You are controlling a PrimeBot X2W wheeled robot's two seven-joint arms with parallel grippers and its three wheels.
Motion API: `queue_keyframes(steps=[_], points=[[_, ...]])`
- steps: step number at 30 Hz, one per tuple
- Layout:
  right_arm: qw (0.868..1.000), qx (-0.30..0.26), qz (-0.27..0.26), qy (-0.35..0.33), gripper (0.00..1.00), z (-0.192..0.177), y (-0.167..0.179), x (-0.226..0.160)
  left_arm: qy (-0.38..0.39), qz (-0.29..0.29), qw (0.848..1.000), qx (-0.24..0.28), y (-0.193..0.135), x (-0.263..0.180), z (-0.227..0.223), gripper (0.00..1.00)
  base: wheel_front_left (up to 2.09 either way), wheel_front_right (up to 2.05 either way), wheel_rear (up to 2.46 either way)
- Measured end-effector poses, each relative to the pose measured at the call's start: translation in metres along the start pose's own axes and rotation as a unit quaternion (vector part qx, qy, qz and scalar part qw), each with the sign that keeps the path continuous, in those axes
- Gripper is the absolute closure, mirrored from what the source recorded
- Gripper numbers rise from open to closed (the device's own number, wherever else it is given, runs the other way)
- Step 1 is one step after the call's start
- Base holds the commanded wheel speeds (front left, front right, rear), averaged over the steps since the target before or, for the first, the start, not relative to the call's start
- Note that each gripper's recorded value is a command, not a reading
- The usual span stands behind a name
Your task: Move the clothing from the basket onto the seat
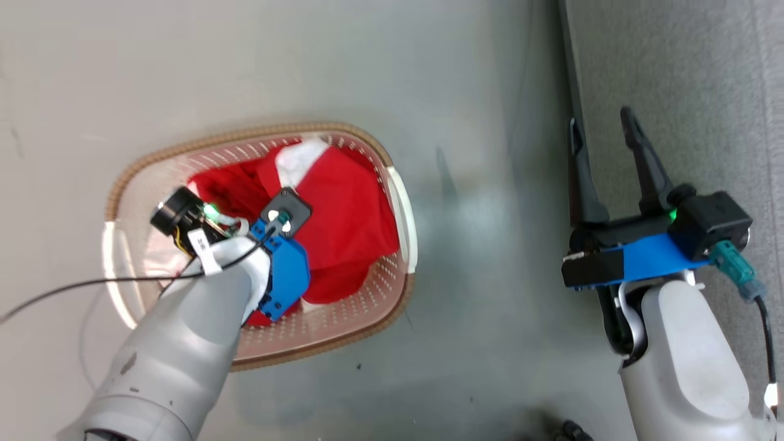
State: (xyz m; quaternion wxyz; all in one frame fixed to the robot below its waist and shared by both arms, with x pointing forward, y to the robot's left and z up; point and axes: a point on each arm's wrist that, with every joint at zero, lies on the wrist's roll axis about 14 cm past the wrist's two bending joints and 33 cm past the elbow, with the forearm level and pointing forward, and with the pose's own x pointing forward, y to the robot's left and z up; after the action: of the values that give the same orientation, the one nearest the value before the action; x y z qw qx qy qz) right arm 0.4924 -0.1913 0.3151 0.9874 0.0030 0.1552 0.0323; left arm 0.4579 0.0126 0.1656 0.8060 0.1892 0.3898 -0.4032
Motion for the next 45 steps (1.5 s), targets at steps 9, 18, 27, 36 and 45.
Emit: queue_keyframes(steps=[9, 18, 27, 36, 45], points=[[1.0, 0.002, 0.009, -0.023, 0.0, 0.027, 0.01, -0.015, -0.067, 0.02, 0.997, -0.013, -0.001, -0.04, 0.034, 1.0, 0.0, 0.0, 0.0], [0.999, 0.001, 0.015, -0.043, 0.0, 0.051, 0.018, -0.036, -0.148, 0.028, 0.988, -0.031, -0.016, -0.08, 0.079, 1.0, 0.0, 0.0, 0.0], [0.998, 0.003, 0.02, -0.065, 0.0, 0.073, 0.025, -0.061, -0.236, 0.042, 0.97, -0.032, -0.025, -0.127, 0.133, 1.0, 0.0, 0.0, 0.0], [0.995, 0.009, 0.027, -0.091, 0.0, 0.094, 0.032, -0.084, -0.323, 0.07, 0.943, -0.028, -0.023, -0.181, 0.183, 1.0, 0.0, 0.0, 0.0], [0.993, 0.011, 0.034, -0.111, 0.0, 0.106, 0.039, -0.11, -0.414, 0.097, 0.905, 0.003, -0.03, -0.244, 0.236, 1.0, 0.0, 0.0, 0.0]])
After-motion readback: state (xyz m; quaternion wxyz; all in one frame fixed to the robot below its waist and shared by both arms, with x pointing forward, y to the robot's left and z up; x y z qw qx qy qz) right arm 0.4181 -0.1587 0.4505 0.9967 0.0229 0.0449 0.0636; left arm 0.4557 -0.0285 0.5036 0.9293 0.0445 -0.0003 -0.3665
